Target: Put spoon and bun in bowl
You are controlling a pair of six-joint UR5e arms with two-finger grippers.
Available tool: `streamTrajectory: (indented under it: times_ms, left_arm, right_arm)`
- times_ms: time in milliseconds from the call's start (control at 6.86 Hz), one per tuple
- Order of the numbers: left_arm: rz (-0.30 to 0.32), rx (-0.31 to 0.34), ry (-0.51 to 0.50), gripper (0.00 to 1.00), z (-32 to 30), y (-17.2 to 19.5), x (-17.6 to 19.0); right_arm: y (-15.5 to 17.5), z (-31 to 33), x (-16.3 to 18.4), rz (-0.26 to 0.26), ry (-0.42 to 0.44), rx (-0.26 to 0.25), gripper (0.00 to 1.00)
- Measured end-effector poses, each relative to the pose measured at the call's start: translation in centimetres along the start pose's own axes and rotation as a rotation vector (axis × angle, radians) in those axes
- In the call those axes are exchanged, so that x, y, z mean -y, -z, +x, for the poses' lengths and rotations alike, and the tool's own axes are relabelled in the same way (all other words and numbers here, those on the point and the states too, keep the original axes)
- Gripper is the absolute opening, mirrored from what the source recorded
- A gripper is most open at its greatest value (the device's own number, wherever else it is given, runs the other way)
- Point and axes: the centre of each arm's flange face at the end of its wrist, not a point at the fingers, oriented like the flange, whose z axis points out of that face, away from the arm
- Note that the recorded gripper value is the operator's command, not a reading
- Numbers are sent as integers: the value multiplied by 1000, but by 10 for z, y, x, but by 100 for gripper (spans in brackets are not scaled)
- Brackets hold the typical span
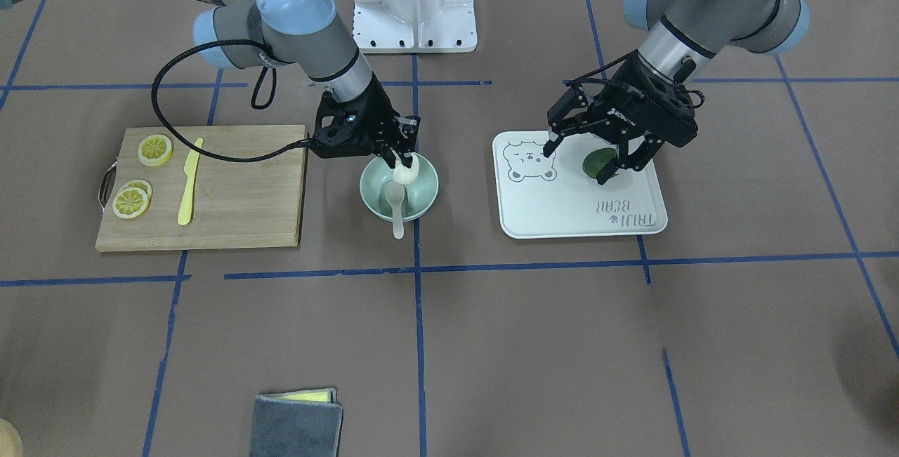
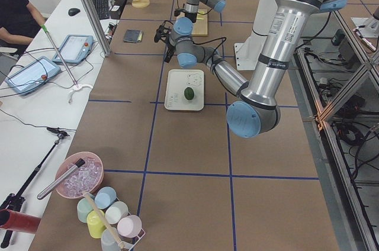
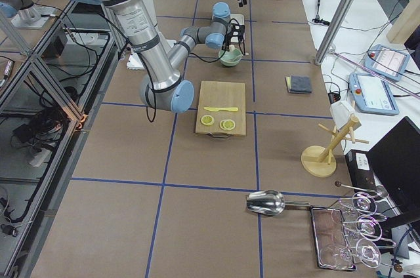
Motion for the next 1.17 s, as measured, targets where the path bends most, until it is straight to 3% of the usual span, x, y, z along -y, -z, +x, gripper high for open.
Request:
streamTrajectory:
  times_ms: [438, 729, 875, 1167]
  left_arm:
    - [-2, 15, 4, 98, -6, -4, -2]
    - [-22, 55, -3, 98, -33, -4, -14]
    - [-36, 94, -54, 98, -63, 3, -24]
    - [-69, 206, -235, 98, -142, 26, -32]
  right_arm:
    - [3, 7, 3, 7, -2, -1, 100]
    - [35, 59, 20, 3, -18, -9, 100]
    - [56, 102, 44, -8, -28, -35, 100]
    - [102, 205, 88, -5, 37, -108, 100]
